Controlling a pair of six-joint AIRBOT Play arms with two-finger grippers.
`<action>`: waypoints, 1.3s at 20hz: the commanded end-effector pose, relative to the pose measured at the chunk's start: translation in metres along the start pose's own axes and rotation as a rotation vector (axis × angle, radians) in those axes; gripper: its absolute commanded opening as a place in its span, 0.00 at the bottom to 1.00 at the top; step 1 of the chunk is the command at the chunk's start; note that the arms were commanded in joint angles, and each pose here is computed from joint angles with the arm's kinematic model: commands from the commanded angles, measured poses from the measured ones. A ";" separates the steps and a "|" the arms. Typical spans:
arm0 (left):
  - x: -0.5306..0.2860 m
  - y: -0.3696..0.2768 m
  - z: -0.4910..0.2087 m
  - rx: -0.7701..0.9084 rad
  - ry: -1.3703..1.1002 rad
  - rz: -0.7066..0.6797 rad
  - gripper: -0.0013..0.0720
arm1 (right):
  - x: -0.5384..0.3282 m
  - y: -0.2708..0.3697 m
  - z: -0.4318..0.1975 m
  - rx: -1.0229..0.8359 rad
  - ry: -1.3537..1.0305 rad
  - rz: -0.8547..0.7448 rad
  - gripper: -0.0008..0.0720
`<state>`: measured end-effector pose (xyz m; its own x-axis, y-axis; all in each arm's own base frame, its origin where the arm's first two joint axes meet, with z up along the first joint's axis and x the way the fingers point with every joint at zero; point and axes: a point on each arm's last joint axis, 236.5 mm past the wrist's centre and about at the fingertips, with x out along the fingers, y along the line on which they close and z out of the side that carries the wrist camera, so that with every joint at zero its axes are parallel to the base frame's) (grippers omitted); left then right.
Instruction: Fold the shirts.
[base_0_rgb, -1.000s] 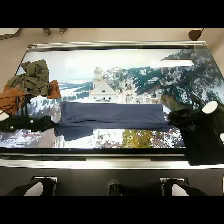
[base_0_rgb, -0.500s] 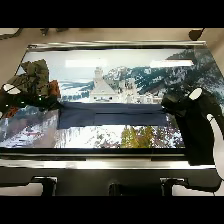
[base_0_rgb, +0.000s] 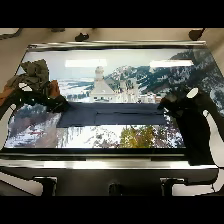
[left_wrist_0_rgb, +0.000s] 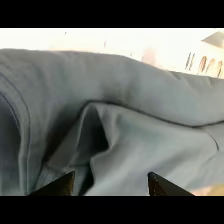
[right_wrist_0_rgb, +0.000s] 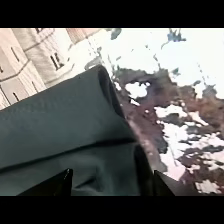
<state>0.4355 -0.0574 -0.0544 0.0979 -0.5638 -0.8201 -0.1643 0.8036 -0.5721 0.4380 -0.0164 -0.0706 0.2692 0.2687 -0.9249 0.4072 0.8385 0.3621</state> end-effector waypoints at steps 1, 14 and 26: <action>-0.025 -0.003 -0.003 0.002 0.002 -0.013 0.76 | -0.023 -0.019 0.003 0.008 0.039 0.014 0.87; -0.048 -0.124 -0.035 0.303 -0.092 -0.026 0.59 | 0.029 0.031 -0.035 0.087 0.249 0.226 0.06; 0.164 -0.241 -0.097 0.093 -0.007 -0.278 0.06 | -0.187 0.149 -0.085 -0.299 -0.042 0.442 0.06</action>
<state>0.3965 -0.3154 -0.0328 0.1189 -0.6939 -0.7102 0.0942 0.7199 -0.6876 0.4004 0.0821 0.0990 0.3552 0.6007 -0.7163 0.0695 0.7471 0.6610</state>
